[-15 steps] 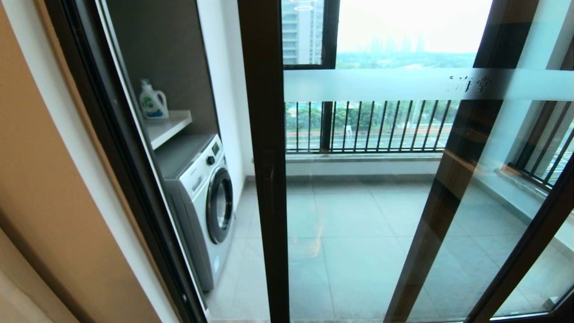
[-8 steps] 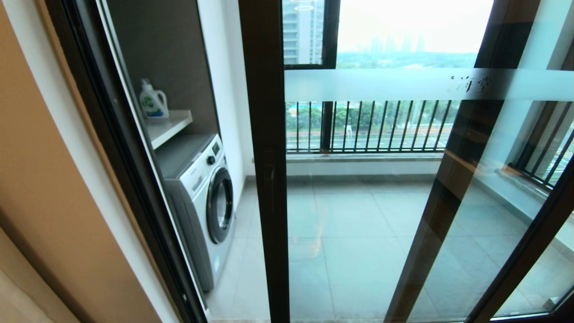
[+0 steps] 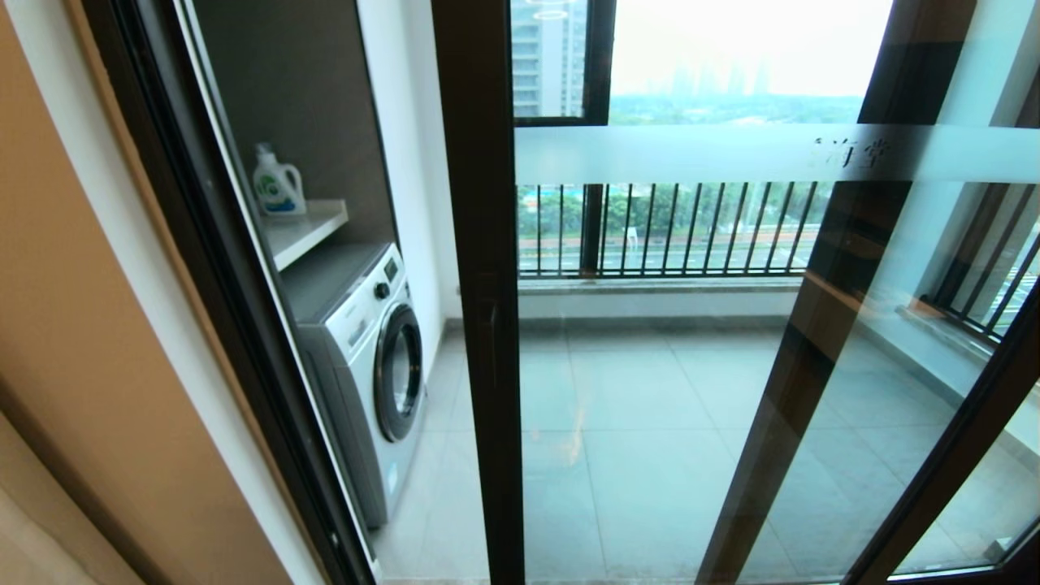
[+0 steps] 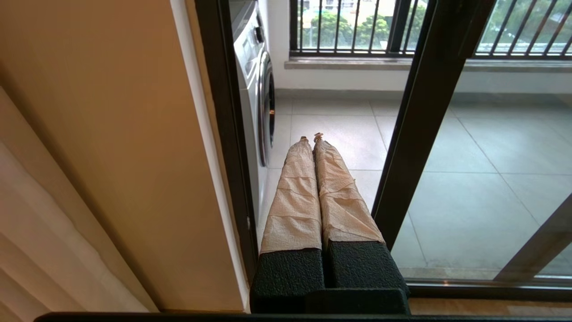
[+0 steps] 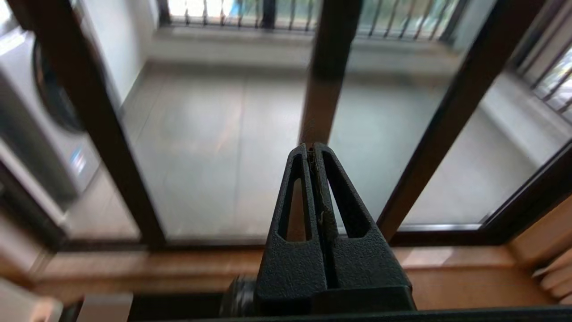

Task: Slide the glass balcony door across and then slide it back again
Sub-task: Close the slid door

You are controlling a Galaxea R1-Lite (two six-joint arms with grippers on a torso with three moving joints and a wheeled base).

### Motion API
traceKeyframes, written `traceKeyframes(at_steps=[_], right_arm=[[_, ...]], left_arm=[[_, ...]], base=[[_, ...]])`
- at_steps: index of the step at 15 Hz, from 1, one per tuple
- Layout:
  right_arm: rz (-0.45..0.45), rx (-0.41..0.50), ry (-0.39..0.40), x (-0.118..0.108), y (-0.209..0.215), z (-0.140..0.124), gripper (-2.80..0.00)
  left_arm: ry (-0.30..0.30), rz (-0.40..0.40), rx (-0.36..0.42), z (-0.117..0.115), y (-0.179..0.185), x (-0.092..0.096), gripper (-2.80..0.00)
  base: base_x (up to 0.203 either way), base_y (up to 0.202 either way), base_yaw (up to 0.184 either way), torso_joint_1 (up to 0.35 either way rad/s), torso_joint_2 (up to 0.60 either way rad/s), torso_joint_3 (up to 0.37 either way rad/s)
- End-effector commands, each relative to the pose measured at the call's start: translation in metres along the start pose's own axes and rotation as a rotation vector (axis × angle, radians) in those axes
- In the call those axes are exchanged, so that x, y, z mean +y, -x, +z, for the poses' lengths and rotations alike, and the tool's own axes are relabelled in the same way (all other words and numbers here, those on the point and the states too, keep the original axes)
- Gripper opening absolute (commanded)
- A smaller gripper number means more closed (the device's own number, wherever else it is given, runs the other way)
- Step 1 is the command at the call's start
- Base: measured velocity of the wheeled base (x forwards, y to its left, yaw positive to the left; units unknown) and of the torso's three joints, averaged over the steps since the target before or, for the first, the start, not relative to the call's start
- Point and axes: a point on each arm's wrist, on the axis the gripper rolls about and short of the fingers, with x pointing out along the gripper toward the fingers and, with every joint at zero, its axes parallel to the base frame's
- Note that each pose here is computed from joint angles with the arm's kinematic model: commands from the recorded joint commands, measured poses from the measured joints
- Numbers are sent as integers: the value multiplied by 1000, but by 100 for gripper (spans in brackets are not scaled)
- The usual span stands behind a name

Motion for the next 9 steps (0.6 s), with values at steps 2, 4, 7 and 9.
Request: traceKeyframes(at_steps=[2, 4, 7, 9], right_arm=[[77, 33, 17, 8, -45, -37, -280], [91, 1, 49, 13, -82, -69, -280], [41, -128, 110, 14, -100, -84, -280], [60, -139, 75, 15, -101, -86, -280]], left_arm=[[0, 0, 2, 0, 0, 0, -280], [0, 0, 2, 0, 0, 0, -280], [0, 0, 3, 0, 0, 0, -280], [0, 0, 3, 0, 0, 0, -280]], base=[[0, 0, 0, 0, 0, 0], [0, 0, 0, 0, 0, 0], [0, 0, 0, 0, 0, 0], [0, 0, 0, 0, 0, 0]])
